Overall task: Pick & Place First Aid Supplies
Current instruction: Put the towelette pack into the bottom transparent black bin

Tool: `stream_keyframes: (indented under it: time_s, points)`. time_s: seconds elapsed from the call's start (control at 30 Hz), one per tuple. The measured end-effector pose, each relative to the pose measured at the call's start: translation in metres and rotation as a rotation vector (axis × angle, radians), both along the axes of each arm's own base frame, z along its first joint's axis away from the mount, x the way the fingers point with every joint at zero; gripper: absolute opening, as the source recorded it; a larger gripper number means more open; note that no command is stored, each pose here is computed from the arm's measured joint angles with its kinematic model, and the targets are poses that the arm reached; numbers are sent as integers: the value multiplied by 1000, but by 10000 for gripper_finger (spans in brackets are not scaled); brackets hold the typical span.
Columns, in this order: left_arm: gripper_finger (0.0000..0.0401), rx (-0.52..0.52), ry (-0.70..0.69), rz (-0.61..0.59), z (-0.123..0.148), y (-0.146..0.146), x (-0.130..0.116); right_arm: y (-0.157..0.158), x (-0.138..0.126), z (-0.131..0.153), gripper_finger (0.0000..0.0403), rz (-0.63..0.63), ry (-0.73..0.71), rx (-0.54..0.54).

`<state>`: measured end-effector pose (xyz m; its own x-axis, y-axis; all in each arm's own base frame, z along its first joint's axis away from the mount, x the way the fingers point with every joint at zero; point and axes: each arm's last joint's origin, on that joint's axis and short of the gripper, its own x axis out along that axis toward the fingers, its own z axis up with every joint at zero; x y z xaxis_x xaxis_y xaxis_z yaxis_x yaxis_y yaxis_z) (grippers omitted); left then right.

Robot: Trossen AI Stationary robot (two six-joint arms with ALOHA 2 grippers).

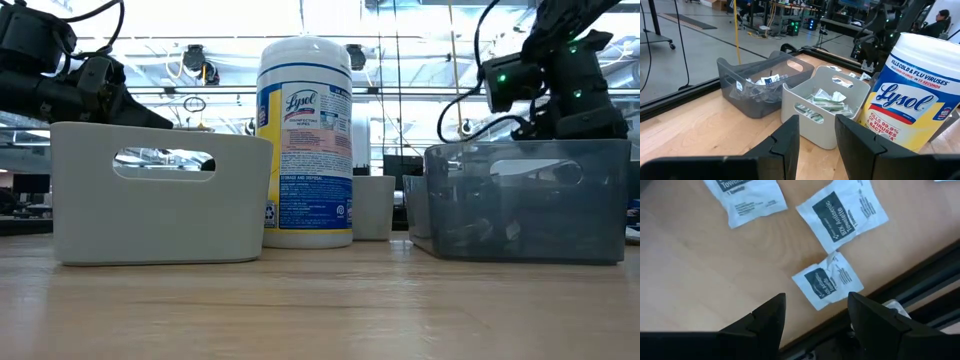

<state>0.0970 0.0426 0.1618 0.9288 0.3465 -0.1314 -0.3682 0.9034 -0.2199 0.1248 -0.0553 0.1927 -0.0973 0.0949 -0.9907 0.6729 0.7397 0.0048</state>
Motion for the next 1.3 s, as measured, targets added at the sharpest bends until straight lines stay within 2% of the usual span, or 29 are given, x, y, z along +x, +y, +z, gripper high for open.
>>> stream_keyframes:
  time_s: [0.57, 0.83, 0.97, 1.23, 1.3]
  points:
    - [129, 0, 0, 0, 0, 0, 0, -10, 23, -38, 208, -13, 215, 105]
    - [129, 0, 0, 0, 0, 0, 0, -13, 32, -57, 203, 5, 241, 171]
    - [129, 0, 0, 0, 0, 0, 0, -12, 34, -61, 166, -20, 245, 227]
    - [129, 0, 0, 0, 0, 0, 0, -11, 33, -61, 22, -35, 260, 241]
    - [129, 0, 0, 0, 0, 0, 0, -11, 33, -61, 7, -33, 261, 241]
